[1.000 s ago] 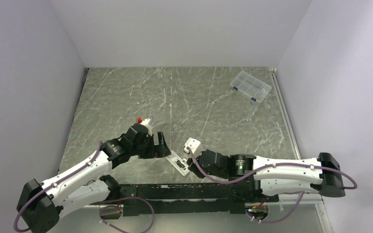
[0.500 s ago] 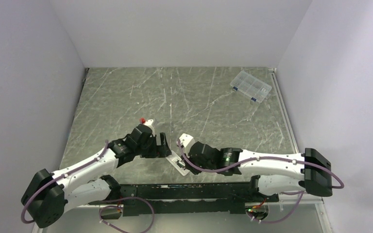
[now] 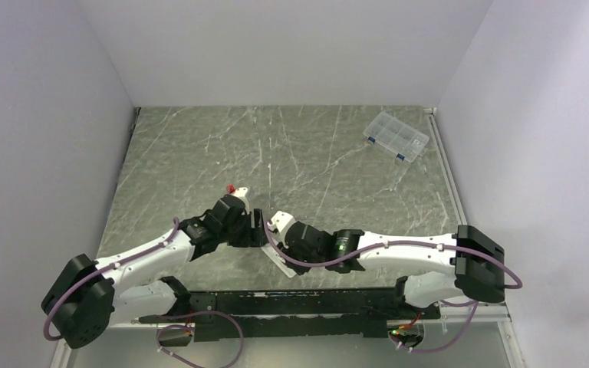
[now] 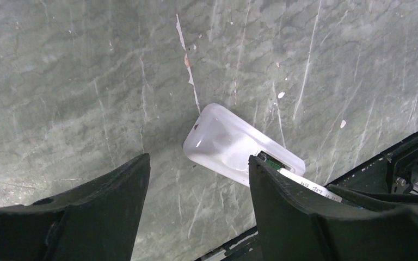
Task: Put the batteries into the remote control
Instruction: Load the battery cover into the remote control.
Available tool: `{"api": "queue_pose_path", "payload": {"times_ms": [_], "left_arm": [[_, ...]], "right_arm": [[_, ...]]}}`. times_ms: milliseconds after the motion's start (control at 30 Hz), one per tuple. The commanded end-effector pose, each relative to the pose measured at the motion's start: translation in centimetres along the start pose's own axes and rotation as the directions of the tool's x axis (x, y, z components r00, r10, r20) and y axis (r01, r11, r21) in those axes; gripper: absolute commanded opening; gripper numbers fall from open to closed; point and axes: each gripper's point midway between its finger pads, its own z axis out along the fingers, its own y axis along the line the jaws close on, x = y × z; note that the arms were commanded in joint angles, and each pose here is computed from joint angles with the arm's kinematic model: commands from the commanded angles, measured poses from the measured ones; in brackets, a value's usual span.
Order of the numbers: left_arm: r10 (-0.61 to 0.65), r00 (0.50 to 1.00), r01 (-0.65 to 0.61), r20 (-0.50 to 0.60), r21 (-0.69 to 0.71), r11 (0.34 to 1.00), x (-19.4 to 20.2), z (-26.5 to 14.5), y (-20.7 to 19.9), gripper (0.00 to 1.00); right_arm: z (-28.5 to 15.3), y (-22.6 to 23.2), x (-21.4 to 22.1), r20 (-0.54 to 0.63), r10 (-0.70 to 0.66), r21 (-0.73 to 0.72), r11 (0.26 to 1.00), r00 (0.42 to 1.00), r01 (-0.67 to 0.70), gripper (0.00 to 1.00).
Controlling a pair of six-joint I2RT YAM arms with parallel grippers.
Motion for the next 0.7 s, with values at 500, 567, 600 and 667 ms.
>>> {"api": "queue_pose_path", "payload": {"times_ms": [500, 567, 600, 667], "left_arm": [[0.026, 1.0, -0.026, 0.014, -0.007, 1.0, -0.1, 1.2, 0.7, 0.69], [0.027, 0.999, -0.026, 0.018, -0.012, 1.0, -0.1, 1.1, 0.8, 0.7], [0.026, 0.999, -0.025, 0.02, -0.016, 1.0, -0.1, 1.0, 0.9, 0.7], [0.023, 0.999, -0.022, 0.023, -0.023, 0.999, -0.1, 0.9, 1.1, 0.7]], "right_arm": [[1.3, -0.4, -2.1, 0.001, 0.06, 0.043, 0.997, 0.998, -0.06, 0.1], [1.4, -0.4, -2.1, -0.004, 0.063, 0.046, 0.997, 0.998, -0.063, 0.1], [1.4, -0.4, -2.0, -0.006, 0.065, 0.044, 0.997, 0.998, -0.065, 0.1], [1.6, -0.4, -2.0, -0.011, 0.069, 0.05, 0.996, 0.998, -0.068, 0.1]]}}
